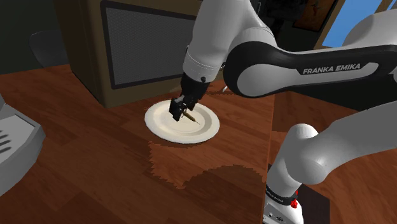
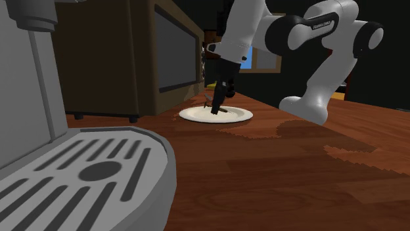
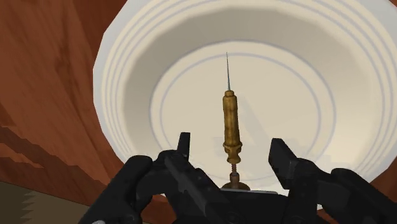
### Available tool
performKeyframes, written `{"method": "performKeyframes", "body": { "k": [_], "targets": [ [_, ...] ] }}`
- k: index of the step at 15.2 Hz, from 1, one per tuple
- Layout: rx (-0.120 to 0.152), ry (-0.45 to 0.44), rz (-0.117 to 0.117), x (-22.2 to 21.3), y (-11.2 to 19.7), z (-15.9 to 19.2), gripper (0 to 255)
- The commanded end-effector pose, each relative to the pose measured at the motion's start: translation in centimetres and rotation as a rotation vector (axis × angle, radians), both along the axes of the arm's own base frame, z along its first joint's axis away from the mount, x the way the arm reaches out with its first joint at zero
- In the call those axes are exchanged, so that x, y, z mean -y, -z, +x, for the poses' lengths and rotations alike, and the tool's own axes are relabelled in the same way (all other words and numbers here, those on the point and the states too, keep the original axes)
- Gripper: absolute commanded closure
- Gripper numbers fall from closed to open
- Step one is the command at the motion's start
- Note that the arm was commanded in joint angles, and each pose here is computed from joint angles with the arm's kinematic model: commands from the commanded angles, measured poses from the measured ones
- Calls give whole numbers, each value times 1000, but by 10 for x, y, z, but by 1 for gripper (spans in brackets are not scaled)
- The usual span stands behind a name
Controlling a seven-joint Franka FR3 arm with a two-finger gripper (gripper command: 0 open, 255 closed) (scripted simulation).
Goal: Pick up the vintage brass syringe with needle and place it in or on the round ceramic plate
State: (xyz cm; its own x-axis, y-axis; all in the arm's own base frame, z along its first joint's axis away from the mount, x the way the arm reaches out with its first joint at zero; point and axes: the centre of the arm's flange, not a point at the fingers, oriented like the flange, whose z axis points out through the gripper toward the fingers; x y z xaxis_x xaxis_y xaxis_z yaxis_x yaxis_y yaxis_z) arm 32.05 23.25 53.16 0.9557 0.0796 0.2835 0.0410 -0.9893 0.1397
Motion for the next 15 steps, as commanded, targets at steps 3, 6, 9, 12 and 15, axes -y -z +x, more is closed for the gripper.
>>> {"method": "performKeyframes", "body": {
  "k": [3, 6, 9, 12, 15],
  "targets": [
    [-1, 0, 0, 0, 0, 0, 0],
    [-1, 0, 0, -3, -25, -8, 0],
    [-1, 0, 0, -6, -47, -15, 0],
    [-1, 0, 0, -6, -47, -15, 0],
    [-1, 0, 0, -6, -47, -15, 0]
  ]
}}
